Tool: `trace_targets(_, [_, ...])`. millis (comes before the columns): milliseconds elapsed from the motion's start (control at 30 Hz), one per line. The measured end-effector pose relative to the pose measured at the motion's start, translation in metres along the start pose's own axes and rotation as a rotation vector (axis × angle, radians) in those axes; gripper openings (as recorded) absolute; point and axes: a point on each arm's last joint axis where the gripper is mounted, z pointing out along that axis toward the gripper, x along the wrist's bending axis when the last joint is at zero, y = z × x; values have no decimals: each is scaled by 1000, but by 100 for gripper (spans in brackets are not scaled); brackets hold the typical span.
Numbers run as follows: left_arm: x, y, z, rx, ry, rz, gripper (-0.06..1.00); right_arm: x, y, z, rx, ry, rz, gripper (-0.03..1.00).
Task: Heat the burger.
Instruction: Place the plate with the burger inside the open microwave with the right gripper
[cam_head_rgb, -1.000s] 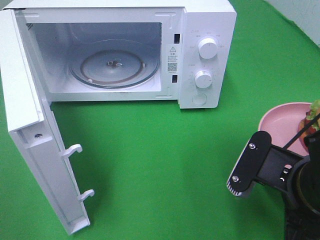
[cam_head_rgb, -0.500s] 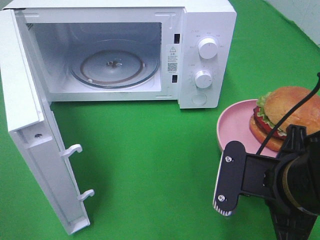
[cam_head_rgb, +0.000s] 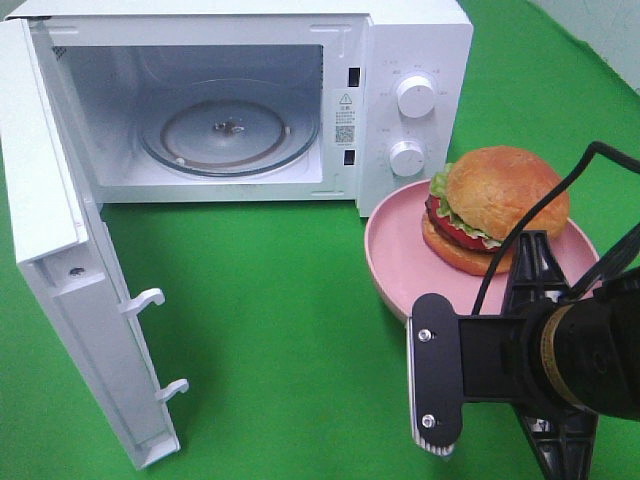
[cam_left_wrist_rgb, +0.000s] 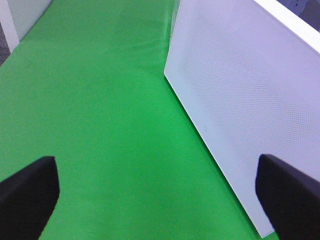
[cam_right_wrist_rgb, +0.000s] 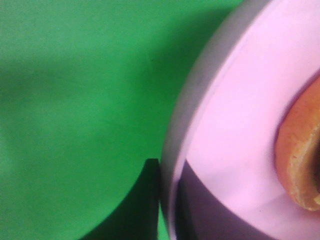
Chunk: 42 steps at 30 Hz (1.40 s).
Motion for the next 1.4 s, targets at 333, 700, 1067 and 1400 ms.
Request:
trace_targets(333, [0, 0, 0, 0, 0, 0, 99, -1, 10, 0, -114, -21, -187, 4])
trace_targets(700, [0, 0, 0, 0, 0, 0, 99, -14, 0, 12, -169, 0, -353, 4])
trace_targets(1067, [0, 0, 0, 0, 0, 0, 99, -35, 4, 9, -222, 1, -538, 4])
trace_targets(1400, [0, 0, 0, 0, 0, 0, 99, -37, 17, 2, -348, 17, -635, 4])
